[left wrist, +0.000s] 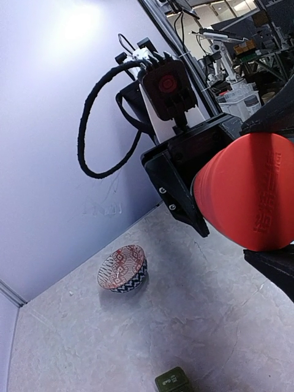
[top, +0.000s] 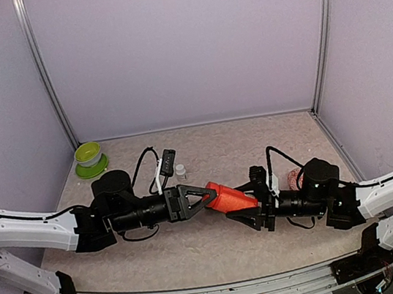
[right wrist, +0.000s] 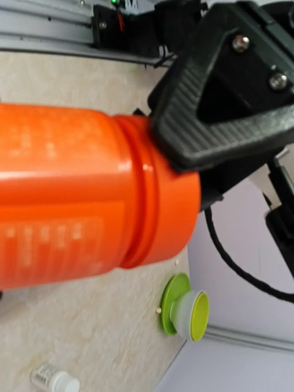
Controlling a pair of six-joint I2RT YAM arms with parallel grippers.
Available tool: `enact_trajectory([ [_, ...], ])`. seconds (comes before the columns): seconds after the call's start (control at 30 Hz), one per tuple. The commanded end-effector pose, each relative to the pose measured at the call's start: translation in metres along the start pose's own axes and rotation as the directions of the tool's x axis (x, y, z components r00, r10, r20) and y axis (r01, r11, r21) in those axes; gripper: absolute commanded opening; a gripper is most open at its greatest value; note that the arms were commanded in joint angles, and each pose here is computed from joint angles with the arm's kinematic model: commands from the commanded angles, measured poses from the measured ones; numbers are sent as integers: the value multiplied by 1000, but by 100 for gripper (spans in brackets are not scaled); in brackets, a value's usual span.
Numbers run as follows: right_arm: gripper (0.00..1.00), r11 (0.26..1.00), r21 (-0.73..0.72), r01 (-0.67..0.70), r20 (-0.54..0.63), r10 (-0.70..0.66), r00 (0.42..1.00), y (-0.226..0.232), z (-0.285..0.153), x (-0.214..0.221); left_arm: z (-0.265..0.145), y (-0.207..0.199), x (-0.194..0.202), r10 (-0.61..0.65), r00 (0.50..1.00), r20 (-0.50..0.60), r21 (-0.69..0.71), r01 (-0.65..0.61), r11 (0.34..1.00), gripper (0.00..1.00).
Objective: Sort the pills into containers
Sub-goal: Close the lid of the pill bottle, then screw the lid of the pill bottle onto the pill bottle.
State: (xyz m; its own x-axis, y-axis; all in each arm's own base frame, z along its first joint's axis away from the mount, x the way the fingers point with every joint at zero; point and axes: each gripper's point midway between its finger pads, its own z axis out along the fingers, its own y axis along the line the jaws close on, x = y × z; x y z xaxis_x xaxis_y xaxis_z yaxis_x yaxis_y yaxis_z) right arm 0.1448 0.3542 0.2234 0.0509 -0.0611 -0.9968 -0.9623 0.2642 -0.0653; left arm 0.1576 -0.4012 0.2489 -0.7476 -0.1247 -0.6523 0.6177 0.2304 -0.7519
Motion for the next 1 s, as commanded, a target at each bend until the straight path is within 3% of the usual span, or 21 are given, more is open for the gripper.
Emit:
enact_trajectory([
  [0.0, 28, 998, 15, 67, 104, -68, 992, 4, 3, -38, 8, 0, 20, -7, 997, -73, 10, 8, 1000, 51],
  [0.27, 29, 993, -112, 40, 130, -26, 991, 25, 1, -47, 8, -25, 34, 165, 975, -147, 166, -140, 976, 52],
  [0.57, 29, 953, -283, -109, 114, 147, 983, 51, -7, -55, -8, -39, 41, 331, 936, -118, 271, -290, 918, 51],
  [0.7, 28, 934, -310, -178, 82, 212, 974, 55, -8, -51, -12, -34, 40, 378, 920, -109, 245, -343, 907, 52],
  [0.83, 28, 931, -299, -210, 73, 241, 968, 53, -9, -48, -14, -30, 39, 388, 916, -104, 225, -359, 906, 61],
  [0.97, 27, 943, -264, -205, 86, 235, 968, 47, -11, -48, -18, -33, 32, 366, 928, -65, 216, -345, 913, 87],
])
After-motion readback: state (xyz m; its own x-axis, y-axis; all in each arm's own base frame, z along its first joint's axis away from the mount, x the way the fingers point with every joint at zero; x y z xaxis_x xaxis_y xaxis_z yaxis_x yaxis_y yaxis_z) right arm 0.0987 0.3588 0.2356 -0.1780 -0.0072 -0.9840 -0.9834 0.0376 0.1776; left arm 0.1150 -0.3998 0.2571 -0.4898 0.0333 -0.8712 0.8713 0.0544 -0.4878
